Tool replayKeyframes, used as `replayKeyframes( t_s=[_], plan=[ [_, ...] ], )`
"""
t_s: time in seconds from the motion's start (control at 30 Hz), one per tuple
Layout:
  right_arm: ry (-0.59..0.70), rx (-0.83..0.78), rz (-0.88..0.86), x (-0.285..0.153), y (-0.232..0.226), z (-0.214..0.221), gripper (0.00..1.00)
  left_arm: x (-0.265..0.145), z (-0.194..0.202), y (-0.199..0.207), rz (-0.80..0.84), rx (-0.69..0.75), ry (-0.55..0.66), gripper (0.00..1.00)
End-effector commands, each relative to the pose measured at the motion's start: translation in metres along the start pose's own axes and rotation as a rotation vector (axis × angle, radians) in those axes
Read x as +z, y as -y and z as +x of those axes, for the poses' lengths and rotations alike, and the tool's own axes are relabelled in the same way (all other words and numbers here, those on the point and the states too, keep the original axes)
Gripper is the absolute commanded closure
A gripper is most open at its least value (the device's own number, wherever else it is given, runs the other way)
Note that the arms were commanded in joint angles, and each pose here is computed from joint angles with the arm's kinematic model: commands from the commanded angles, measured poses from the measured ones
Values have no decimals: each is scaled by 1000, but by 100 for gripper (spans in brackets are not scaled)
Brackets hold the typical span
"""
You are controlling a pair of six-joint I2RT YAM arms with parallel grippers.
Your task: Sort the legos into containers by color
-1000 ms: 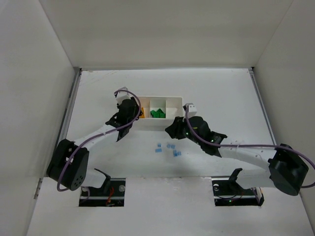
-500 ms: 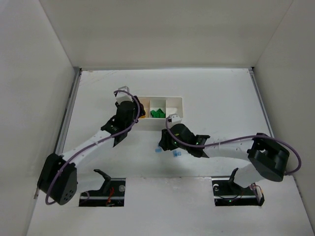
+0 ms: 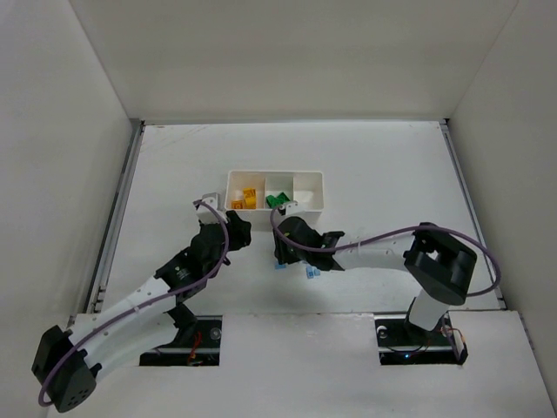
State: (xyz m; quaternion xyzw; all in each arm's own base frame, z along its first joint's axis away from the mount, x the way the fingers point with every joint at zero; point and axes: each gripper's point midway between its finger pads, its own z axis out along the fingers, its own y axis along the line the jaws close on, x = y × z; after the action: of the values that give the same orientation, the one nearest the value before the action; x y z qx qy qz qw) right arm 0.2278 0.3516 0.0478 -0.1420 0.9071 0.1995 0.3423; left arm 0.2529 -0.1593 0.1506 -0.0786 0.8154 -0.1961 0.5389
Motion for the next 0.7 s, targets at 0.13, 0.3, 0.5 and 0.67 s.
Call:
replayKeyframes(
  t_s=[0.13,0.3,0.5,0.67],
  plan=[
    [-11,24,90,3,7,-2,59,-15,17,-26,-41,-44,-6,56],
    [-28,34,103,5,8,5,60,-17,28,-24,-21,-49,-24,56],
    [-34,17,105,10,3,8,73,-17,43,-19,-2,-36,-69,56],
    [61,37,83,-9,0,-19,77,-23,56,0,69,17,-117,56]
  ],
)
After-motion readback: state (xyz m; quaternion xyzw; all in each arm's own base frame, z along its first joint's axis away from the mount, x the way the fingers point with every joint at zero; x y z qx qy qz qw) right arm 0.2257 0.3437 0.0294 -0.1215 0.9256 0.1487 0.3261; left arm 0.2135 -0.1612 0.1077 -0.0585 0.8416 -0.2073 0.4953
